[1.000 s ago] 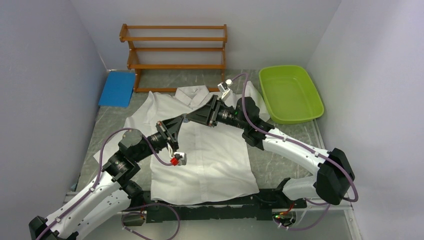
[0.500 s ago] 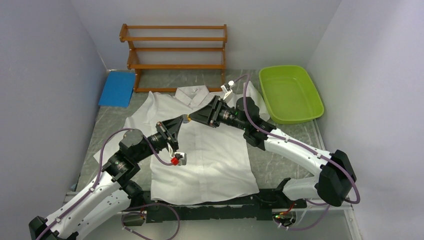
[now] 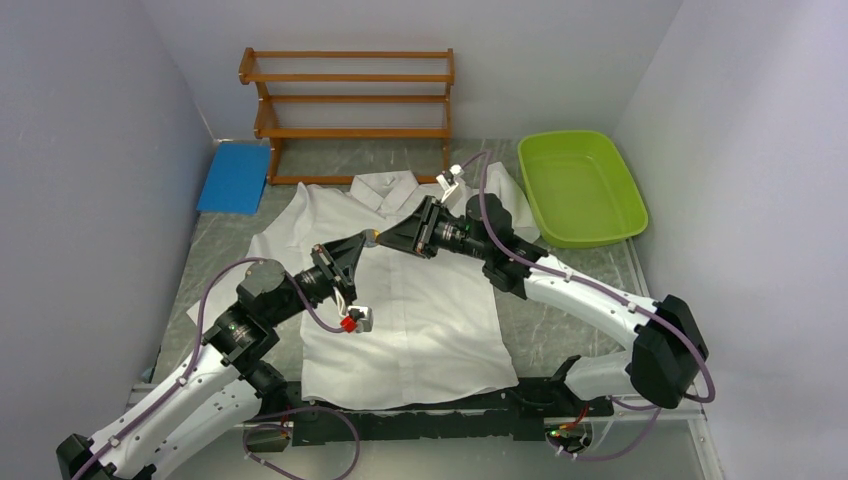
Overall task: Pin the brooch onto the clothing
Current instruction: Adjust the brooch.
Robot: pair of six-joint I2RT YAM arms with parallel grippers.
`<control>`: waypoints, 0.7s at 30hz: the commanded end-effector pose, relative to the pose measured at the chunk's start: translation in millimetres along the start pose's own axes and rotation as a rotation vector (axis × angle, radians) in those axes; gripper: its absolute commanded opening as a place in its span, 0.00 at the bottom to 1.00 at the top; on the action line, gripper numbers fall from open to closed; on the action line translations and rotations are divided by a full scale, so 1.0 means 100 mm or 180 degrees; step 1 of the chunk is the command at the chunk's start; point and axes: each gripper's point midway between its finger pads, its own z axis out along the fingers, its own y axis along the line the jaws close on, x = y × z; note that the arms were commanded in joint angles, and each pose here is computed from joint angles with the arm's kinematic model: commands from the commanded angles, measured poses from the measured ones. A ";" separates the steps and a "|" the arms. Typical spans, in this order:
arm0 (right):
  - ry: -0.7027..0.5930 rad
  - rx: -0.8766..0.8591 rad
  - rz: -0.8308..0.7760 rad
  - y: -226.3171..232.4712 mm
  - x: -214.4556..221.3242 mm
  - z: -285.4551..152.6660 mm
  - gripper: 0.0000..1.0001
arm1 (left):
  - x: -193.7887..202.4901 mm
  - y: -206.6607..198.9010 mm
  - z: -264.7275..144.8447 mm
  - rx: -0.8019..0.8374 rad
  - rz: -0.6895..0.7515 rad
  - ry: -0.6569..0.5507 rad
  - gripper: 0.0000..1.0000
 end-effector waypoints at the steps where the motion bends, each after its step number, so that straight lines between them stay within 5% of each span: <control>1: 0.0076 -0.0320 -0.0029 0.32 -0.05 0.07 0.22 | -0.05 0.21 -0.03 -0.0153 0.0065 -0.0023 0.03; 11: 0.0161 -0.0453 0.0013 0.42 -0.03 0.09 0.20 | -0.04 0.15 -0.02 -0.0075 0.0085 -0.0013 0.03; 18: 0.0261 -0.0521 -0.0003 0.45 0.00 0.11 0.30 | -0.04 0.11 0.00 -0.0047 0.0069 -0.0028 0.03; 20: 0.0262 -0.0509 0.0005 0.44 0.01 0.11 0.27 | -0.05 0.10 0.00 -0.0045 0.0058 -0.0030 0.03; 21: 0.0240 -0.0489 0.0011 0.42 0.01 0.11 0.18 | -0.05 0.10 0.00 -0.0038 0.0059 -0.0028 0.03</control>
